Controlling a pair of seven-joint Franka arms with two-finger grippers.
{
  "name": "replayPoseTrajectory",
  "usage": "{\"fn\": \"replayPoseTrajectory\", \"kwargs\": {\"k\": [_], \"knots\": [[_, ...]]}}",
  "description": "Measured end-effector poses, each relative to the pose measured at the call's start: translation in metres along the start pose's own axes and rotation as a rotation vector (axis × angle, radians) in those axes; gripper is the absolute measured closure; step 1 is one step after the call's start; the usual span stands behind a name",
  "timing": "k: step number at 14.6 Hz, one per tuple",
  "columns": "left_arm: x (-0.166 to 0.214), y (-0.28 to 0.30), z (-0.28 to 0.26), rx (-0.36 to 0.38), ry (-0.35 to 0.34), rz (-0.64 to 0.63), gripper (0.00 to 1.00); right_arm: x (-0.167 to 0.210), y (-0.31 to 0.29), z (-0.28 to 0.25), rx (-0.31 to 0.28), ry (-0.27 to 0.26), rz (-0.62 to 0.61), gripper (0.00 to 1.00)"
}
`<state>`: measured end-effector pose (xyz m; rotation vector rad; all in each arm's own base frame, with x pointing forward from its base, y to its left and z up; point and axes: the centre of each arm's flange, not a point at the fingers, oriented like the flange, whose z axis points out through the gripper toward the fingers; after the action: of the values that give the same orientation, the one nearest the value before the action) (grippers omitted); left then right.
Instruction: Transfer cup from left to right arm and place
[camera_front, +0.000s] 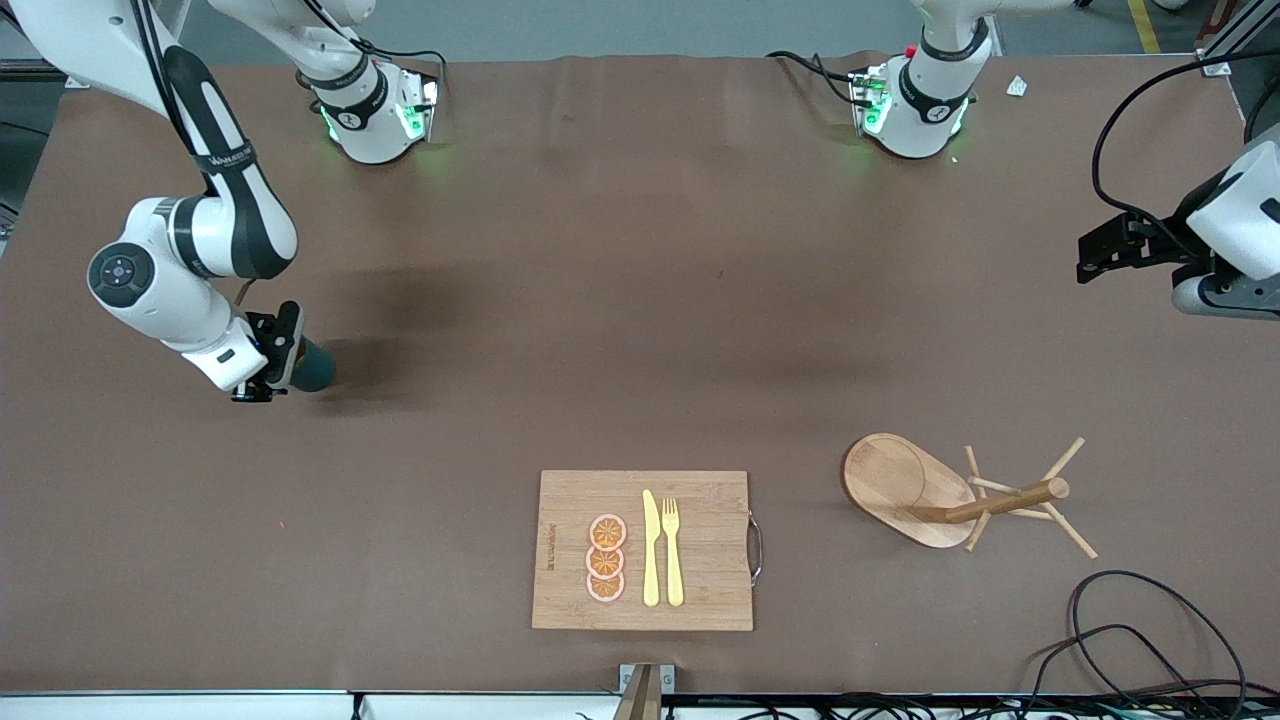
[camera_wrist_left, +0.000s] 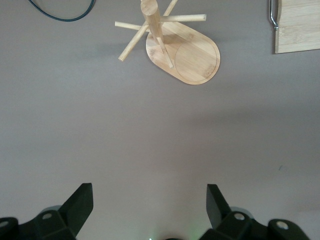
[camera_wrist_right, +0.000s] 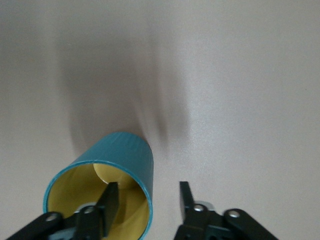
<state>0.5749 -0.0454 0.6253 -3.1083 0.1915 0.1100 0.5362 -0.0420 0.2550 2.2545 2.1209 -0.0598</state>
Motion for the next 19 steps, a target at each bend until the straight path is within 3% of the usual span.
{"fn": "replayPoseTrajectory", "kwargs": {"k": [2,6,10,13,16,19], "knots": [[0.0,0.0,0.0,0.0,0.0,0.0,0.0,0.0,0.0,-0.001,0.007,-0.001,-0.001,0.32],[0.0,0.0,0.0,0.0,-0.001,0.0,0.0,-0.016,0.002,-0.016,-0.004,0.009,0.051,0.0],[0.0,0.001,0.001,0.0,-0.002,0.001,0.0,-0.039,0.018,-0.066,0.051,0.064,0.205,0.0],[0.0,0.001,0.001,0.0,-0.002,0.002,0.0,-0.05,0.036,-0.125,0.057,0.068,0.358,0.0],[0.0,0.001,0.001,0.0,-0.003,0.003,0.0,-0.053,0.036,-0.175,0.031,0.071,0.578,0.0],[0.0,0.001,0.001,0.0,-0.003,0.002,0.0,-0.05,0.022,-0.209,0.047,0.097,0.817,0.0]]}}
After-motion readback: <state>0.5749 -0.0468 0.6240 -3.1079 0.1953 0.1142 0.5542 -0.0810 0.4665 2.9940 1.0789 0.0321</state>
